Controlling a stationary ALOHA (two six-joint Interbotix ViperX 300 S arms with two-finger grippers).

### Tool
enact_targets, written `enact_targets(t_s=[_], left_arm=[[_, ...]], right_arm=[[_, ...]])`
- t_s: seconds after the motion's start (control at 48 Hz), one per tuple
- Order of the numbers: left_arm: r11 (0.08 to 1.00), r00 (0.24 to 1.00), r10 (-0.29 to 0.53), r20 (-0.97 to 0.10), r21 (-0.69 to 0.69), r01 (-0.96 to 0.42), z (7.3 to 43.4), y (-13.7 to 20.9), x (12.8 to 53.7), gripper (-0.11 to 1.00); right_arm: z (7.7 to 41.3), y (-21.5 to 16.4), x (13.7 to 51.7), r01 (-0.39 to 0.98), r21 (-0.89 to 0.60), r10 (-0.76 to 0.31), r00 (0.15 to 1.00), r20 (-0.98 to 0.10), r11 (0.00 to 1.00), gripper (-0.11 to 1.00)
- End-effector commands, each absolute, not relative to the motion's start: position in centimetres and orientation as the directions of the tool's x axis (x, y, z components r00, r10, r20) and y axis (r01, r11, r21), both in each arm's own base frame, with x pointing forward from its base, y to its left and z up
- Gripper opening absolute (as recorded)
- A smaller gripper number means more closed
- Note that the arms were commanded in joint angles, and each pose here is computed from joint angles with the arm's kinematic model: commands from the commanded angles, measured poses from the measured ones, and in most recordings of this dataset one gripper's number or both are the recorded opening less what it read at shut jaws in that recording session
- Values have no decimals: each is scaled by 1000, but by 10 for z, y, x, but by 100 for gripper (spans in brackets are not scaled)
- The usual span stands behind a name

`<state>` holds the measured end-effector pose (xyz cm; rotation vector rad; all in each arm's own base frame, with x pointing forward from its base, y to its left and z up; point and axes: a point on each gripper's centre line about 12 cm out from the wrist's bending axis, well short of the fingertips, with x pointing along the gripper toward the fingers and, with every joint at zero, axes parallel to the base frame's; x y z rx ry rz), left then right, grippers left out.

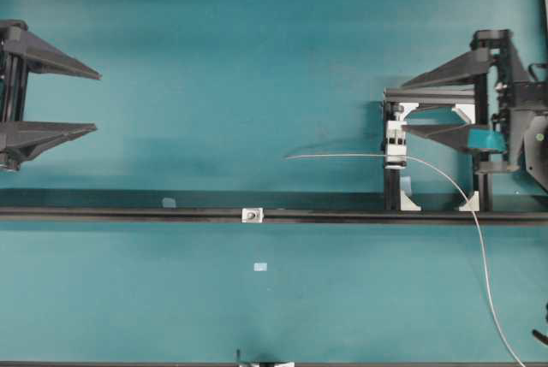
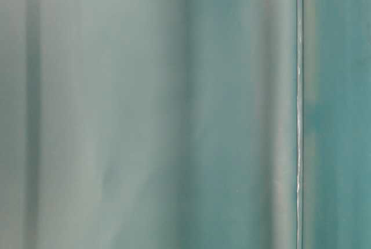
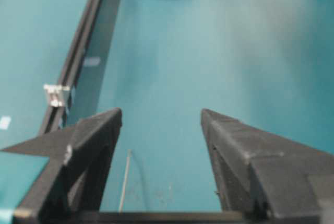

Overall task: Insert the wire through the hole in the metal fitting marked with a red label. (retake)
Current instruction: 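Move the right gripper down over the grey wire near the clamp, then lower the right gripper around the wire and close on it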

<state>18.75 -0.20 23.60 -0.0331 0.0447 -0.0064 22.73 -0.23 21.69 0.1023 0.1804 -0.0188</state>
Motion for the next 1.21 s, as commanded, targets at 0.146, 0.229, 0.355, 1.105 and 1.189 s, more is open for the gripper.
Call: enact_targets(t_s=[0.146,0.229,0.355,1.105,1.189], left_arm=[[999,998,4,-58,-51,-7,230,0,187,58],[998,998,20,-66,-54,-24,229,3,187,58],[998,996,40,-80,-54,-44,225,7,186,59],[999,945,23,-327,-27,-34,157,4,242,58],[999,944,19,-328,-25,-29,155,3,247,58]], right_arm=[[218,-3,247,33,104,-13,982,-188,994,71],[216,-3,251,34,104,-13,981,-195,994,71],[213,-3,258,35,104,-13,979,-206,994,71],[189,-1,271,50,148,-3,952,-305,988,71],[181,3,275,41,152,12,944,-331,987,71]])
